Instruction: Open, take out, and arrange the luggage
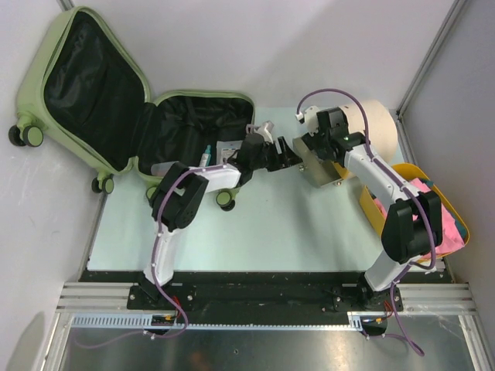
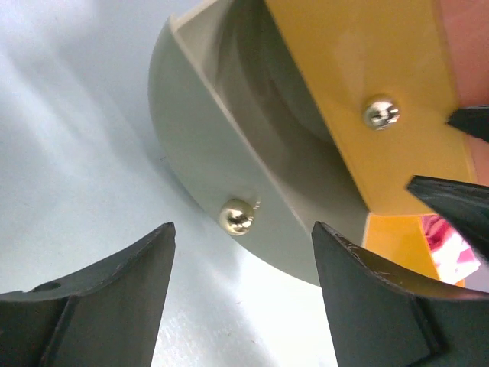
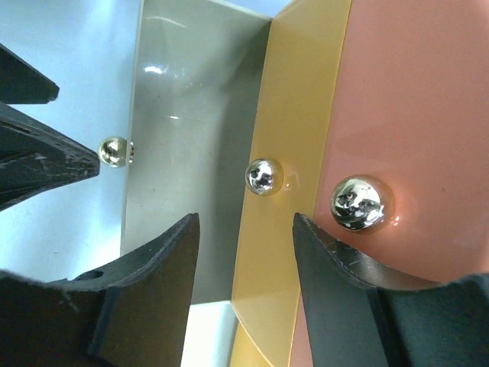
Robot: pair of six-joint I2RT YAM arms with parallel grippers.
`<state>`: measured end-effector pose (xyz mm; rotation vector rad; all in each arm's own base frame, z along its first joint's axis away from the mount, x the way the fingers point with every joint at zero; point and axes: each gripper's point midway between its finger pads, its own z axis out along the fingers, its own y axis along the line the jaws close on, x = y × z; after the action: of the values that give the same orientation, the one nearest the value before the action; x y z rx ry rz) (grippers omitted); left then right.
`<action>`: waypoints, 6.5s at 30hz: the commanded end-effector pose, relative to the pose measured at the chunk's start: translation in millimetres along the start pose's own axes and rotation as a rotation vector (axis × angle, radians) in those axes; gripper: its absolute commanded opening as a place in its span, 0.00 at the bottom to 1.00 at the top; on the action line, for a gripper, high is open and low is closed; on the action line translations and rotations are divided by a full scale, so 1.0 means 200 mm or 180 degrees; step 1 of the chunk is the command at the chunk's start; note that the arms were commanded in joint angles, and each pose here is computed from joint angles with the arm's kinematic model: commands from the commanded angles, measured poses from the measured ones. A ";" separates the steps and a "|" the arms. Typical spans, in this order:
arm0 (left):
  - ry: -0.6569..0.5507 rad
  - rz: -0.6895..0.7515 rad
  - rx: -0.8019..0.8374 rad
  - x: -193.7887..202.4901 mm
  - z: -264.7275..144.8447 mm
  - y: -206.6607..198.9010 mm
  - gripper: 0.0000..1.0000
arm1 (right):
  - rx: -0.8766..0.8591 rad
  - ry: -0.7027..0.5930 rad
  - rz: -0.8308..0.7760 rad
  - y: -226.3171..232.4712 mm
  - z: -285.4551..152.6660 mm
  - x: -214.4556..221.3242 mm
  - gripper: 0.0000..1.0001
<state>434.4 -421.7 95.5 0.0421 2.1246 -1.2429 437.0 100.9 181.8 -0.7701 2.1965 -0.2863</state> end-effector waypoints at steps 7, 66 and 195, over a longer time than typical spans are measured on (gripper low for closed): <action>-0.0556 0.0790 0.0412 -0.39 -0.45 -0.47 0.76 | 0.0015 -0.1185 0.0590 -0.12 -0.30 -0.43 0.73; 0.0768 0.0746 -0.2061 -0.68 -0.95 1.08 0.16 | -0.1499 -0.1274 0.1286 0.29 -0.06 -0.81 0.90; -0.0883 0.0497 0.0145 -0.74 -1.36 -0.23 1.00 | -0.0594 0.0256 0.0187 0.50 0.25 -0.13 0.24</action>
<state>389.2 -191.7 290.4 0.0096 1.8527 -1.1604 432.4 212.8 133.0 -0.7315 2.3719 0.0572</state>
